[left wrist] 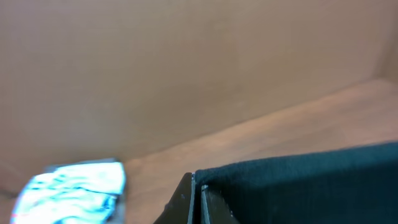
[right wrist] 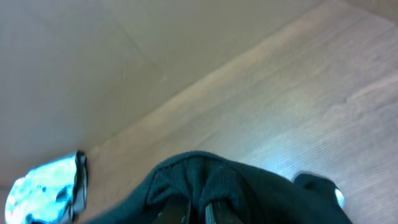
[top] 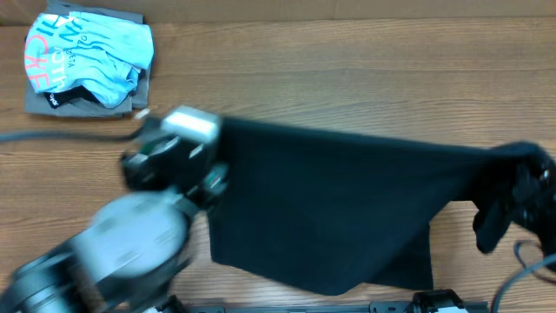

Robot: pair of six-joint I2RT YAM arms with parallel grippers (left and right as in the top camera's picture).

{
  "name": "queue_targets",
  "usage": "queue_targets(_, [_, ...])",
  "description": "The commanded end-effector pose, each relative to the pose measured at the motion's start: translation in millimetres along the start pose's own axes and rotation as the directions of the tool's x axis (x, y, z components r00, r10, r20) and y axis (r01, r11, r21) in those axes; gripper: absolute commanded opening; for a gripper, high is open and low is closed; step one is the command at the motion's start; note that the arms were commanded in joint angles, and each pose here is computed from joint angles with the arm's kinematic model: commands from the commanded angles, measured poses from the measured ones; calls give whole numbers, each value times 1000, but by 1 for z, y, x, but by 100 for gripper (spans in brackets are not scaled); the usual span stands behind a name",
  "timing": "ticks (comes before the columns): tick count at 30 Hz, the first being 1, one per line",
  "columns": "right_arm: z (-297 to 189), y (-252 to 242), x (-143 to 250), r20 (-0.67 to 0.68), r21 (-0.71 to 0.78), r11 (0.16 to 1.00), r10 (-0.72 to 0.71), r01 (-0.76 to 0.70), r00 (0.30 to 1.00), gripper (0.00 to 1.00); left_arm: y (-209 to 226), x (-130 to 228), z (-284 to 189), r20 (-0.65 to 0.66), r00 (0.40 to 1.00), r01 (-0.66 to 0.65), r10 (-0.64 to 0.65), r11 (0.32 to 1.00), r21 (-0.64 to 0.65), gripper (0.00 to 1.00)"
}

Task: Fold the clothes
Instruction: 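Hold the shirt with both grippers and spread it flat, pulling apart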

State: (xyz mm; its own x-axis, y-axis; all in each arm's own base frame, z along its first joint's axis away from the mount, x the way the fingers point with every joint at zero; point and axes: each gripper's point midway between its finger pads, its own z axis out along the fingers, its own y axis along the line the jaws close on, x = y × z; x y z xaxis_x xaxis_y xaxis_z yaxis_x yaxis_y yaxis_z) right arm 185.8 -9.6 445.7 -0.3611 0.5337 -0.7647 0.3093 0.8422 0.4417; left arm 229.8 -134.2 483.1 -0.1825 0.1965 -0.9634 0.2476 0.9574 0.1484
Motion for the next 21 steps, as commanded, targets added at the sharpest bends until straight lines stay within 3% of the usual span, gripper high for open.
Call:
queue_targets(1, [44,4,-14,-9,87,996,-19,20,1000,4,5,5,48,-75,992,-114,101,974,-198,4])
queue_targets(5, [112,13,-6,-112,154,987,-35,52,993,4,3,33,115,-202,972,-166,116,952,-256,4])
queue_targets(12, [269,9,30,-291,277,953,-42,126,956,5,34,133,255,-440,897,-150,31,959,-239,4])
queue_targets(15, [337,-4,48,-323,306,941,-44,148,945,20,63,177,314,-464,885,-108,-35,954,-278,4])
queue_targets(16, [357,-9,55,-340,305,937,-58,169,938,34,71,194,334,-469,882,-95,-46,957,-274,6])
queue_targets(17, [372,-14,62,-355,307,934,-67,184,932,52,77,210,349,-476,878,-83,-58,959,-270,25])
queue_targets(18, [396,-25,78,-387,324,926,-57,194,920,100,85,243,373,-497,864,-60,-81,964,-261,84])
queue_targets(20, [408,-36,93,-425,343,915,-53,215,904,100,91,274,386,-537,839,-58,-91,965,-255,98])
queue_targets(21, [408,-40,98,-444,346,909,-59,232,894,100,94,287,387,-561,822,-64,-95,964,-257,100])
